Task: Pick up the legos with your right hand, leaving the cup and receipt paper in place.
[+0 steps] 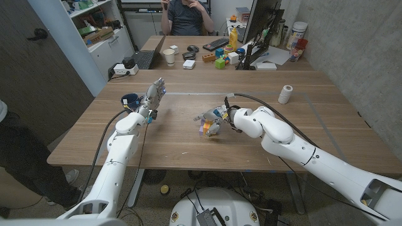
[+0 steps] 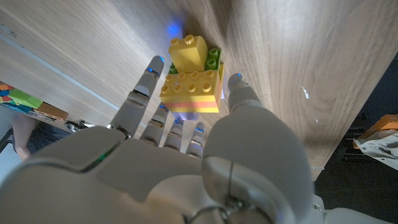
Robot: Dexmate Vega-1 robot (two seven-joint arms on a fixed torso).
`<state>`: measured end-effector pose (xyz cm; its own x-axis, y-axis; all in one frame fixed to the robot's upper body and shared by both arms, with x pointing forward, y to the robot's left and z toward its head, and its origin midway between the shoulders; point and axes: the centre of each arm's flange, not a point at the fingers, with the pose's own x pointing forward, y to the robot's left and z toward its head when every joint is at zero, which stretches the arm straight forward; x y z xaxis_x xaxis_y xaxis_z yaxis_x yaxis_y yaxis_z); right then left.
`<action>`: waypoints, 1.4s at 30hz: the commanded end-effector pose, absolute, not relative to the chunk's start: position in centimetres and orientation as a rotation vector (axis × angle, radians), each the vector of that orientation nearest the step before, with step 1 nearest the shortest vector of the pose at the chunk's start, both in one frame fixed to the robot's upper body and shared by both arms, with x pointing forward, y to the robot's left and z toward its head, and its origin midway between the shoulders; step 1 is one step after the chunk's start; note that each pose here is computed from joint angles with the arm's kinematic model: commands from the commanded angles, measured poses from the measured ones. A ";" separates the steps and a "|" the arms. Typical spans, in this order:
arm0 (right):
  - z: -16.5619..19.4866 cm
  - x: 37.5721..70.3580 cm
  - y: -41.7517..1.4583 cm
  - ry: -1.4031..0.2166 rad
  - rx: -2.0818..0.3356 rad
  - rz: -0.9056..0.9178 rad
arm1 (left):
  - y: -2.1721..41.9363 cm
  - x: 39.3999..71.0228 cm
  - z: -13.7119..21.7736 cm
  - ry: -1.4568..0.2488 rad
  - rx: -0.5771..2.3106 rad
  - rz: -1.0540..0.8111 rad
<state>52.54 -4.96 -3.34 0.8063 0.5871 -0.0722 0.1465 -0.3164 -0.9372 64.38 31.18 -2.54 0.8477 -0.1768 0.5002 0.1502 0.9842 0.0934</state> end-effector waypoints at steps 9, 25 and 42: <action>-3.0 53.4 -4.2 -0.542 -1.885 0.506 | 31.7 64.8 -2.5 -0.527 0.047 -0.169; -2.4 53.8 -4.5 -0.574 -1.861 0.504 | 31.4 65.1 -2.5 -0.526 0.044 -0.170; -1.8 52.9 -5.2 -0.627 -1.830 0.456 | 31.1 64.6 -2.7 -0.528 0.048 -0.173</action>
<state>53.55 -4.76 -2.48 0.7921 0.6074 -0.0598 0.1589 -0.2998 -0.9407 64.94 31.29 -2.44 0.8496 -0.1750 0.4976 0.1508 0.9846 0.0889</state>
